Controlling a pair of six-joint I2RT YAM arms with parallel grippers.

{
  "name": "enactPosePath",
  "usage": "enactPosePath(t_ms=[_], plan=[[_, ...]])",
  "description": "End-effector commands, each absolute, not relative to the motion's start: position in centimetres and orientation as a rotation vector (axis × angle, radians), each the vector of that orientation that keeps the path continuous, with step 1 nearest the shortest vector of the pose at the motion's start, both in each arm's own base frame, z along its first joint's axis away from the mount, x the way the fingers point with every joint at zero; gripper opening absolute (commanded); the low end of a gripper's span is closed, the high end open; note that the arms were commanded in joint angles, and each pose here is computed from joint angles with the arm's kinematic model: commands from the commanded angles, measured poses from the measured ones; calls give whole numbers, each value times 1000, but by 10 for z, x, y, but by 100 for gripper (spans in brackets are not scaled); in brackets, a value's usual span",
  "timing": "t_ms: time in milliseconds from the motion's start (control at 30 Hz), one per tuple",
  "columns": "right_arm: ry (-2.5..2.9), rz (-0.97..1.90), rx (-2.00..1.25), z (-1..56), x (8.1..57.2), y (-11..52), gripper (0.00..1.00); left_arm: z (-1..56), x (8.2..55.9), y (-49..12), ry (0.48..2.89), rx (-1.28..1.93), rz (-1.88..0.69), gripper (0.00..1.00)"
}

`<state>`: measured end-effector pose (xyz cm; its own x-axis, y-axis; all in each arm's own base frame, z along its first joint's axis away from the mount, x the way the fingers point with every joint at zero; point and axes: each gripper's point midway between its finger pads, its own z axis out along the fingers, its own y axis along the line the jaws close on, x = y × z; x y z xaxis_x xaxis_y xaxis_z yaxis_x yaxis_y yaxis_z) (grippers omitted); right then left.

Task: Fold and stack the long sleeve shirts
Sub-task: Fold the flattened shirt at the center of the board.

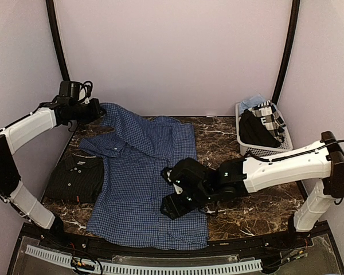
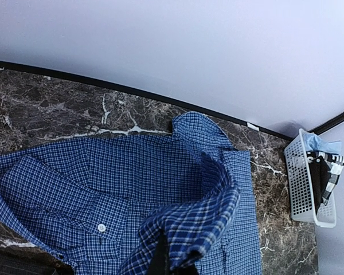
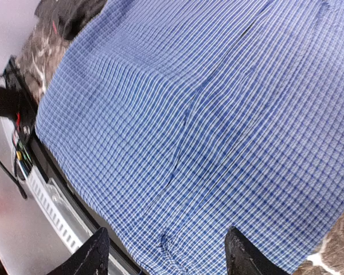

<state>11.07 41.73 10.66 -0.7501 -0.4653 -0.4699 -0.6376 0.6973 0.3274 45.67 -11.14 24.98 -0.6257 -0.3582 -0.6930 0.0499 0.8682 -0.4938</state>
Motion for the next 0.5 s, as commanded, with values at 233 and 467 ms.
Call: enactPosePath(t_ms=[233, 467], plan=[[2293, 738, -321, 201, 247, 361, 99, 255, 422, -95, 2135, -297, -566, 0], [2210, 726, -178, 227, 287, 334, 99, 250, 406, -88, 2140, -322, -545, 0]])
